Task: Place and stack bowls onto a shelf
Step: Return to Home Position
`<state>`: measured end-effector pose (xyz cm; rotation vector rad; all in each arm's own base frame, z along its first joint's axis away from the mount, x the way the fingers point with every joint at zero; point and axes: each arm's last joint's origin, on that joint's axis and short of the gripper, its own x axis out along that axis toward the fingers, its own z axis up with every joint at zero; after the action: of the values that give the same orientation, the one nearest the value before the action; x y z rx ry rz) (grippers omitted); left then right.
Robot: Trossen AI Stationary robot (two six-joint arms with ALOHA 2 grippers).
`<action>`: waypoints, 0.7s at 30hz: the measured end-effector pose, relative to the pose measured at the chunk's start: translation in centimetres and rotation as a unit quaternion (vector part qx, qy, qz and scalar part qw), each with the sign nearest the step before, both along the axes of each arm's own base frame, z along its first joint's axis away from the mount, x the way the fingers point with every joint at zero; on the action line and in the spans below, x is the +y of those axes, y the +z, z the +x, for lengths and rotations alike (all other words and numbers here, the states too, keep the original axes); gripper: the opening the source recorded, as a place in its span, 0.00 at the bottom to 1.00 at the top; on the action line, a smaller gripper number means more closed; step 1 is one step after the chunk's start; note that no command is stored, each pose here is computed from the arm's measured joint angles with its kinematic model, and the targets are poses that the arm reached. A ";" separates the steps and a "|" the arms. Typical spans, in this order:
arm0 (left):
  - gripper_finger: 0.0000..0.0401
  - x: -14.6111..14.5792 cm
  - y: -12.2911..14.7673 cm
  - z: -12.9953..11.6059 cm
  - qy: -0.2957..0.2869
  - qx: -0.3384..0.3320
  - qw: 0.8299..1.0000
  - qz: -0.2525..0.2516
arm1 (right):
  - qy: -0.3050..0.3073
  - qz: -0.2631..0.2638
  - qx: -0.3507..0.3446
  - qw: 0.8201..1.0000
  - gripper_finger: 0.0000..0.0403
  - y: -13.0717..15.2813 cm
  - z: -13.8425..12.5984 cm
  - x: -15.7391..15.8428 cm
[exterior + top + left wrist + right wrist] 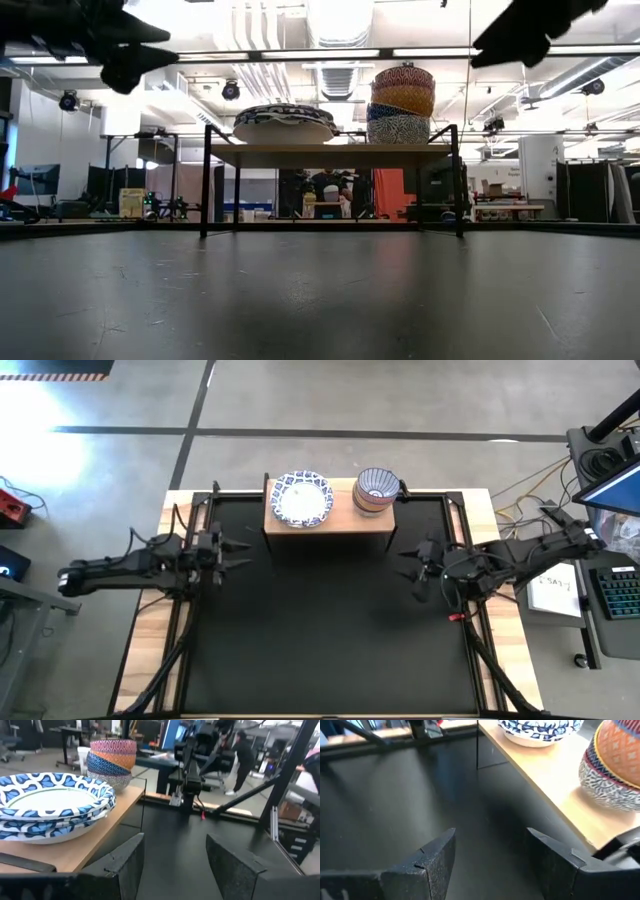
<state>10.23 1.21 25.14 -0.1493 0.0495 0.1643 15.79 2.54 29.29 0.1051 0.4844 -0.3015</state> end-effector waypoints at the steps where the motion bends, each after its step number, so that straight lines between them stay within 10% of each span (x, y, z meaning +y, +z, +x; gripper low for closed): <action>1: 0.48 0.0 -0.4 0.1 0.000 -0.007 1.000 0.001 | 0.002 -0.001 -0.010 1.000 0.56 -0.6 -0.1 0.0; 21: 0.48 0.1 -4.7 0.6 0.003 -0.013 0.999 -0.042 | -0.007 0.051 -0.145 0.988 0.56 -10.8 -1.6 -0.4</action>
<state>10.85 1.28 20.47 -0.2354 0.0304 0.1658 14.17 2.14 18.49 0.2483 0.2105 -0.2694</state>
